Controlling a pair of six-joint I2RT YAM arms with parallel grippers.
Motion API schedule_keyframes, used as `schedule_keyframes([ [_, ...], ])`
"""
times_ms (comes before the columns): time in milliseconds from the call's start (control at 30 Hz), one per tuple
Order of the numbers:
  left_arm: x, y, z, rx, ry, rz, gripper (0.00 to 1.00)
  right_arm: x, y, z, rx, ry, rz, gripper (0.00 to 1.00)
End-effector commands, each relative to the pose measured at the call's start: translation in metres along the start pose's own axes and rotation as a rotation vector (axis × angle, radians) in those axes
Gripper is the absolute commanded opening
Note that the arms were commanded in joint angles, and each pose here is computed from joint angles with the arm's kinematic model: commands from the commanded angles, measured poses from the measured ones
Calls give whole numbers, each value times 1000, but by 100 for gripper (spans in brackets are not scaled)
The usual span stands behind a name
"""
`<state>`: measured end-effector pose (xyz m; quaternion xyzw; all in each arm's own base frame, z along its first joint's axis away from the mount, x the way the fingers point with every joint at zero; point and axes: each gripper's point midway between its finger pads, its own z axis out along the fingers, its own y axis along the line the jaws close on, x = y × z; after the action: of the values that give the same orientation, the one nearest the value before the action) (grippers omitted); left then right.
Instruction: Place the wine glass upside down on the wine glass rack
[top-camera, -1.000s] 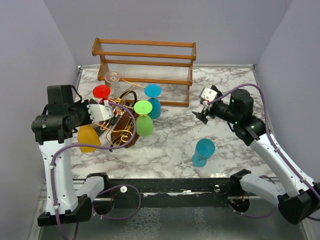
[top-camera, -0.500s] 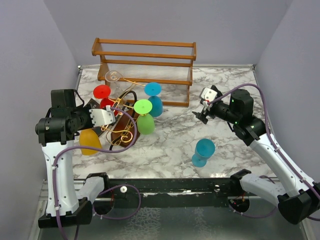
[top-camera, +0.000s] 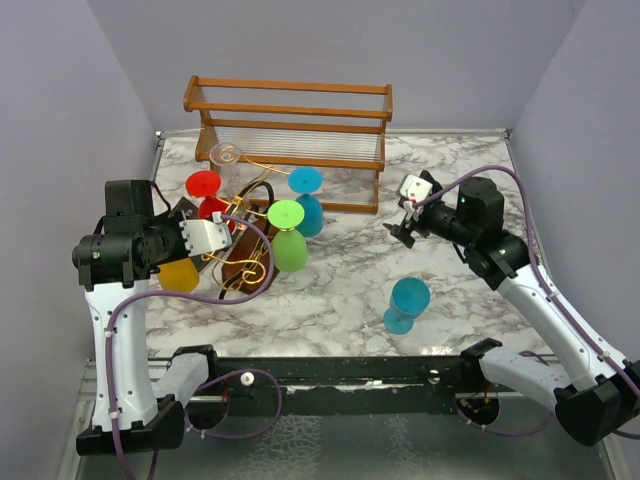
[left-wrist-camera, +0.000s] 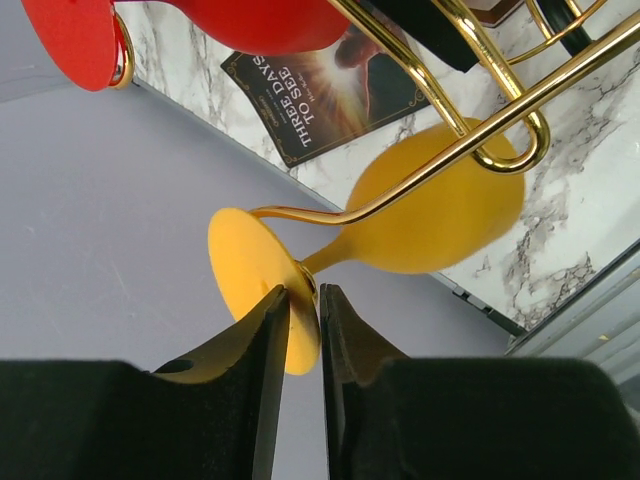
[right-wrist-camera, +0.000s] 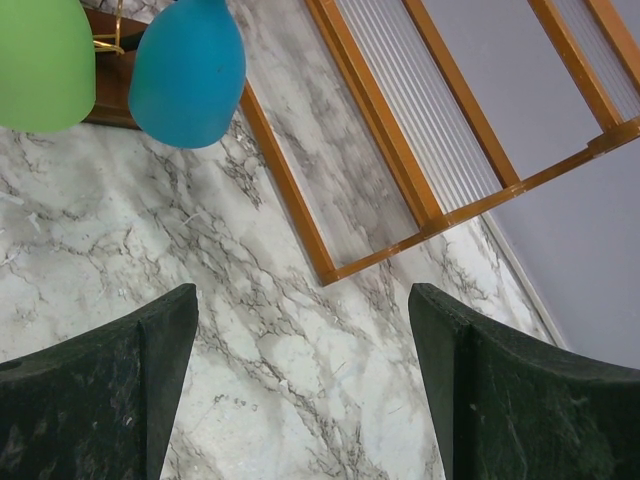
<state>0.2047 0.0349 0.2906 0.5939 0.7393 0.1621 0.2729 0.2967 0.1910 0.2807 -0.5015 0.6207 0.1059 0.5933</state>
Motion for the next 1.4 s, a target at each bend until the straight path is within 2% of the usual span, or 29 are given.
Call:
schedule_keyframes([
  [0, -4, -8, 0, 30, -21, -6, 24, 3, -5, 1, 18, 10, -13, 86],
  [433, -6, -3, -3, 21, -27, -2, 34, 1, -6, -1, 25, 10, -14, 86],
  [567, -20, 7, -11, -13, -93, -4, 38, -6, -6, -4, 20, -2, -8, 86],
  [700, -35, 17, -20, -39, -161, 0, 49, -9, -3, -9, -13, 13, 7, 86],
  [833, -49, 34, -29, -91, -227, -21, 56, -10, 2, -17, -36, 38, 6, 86],
  [1033, -78, 69, -51, -181, -363, -116, 73, -14, 3, -31, -33, 60, 15, 86],
  [1167, -93, 100, -61, -259, -445, -258, 87, -14, 12, -38, -77, 78, 45, 86],
  [1367, -107, 153, -63, -371, -562, -464, 90, -10, 28, -45, -165, 121, 71, 86],
])
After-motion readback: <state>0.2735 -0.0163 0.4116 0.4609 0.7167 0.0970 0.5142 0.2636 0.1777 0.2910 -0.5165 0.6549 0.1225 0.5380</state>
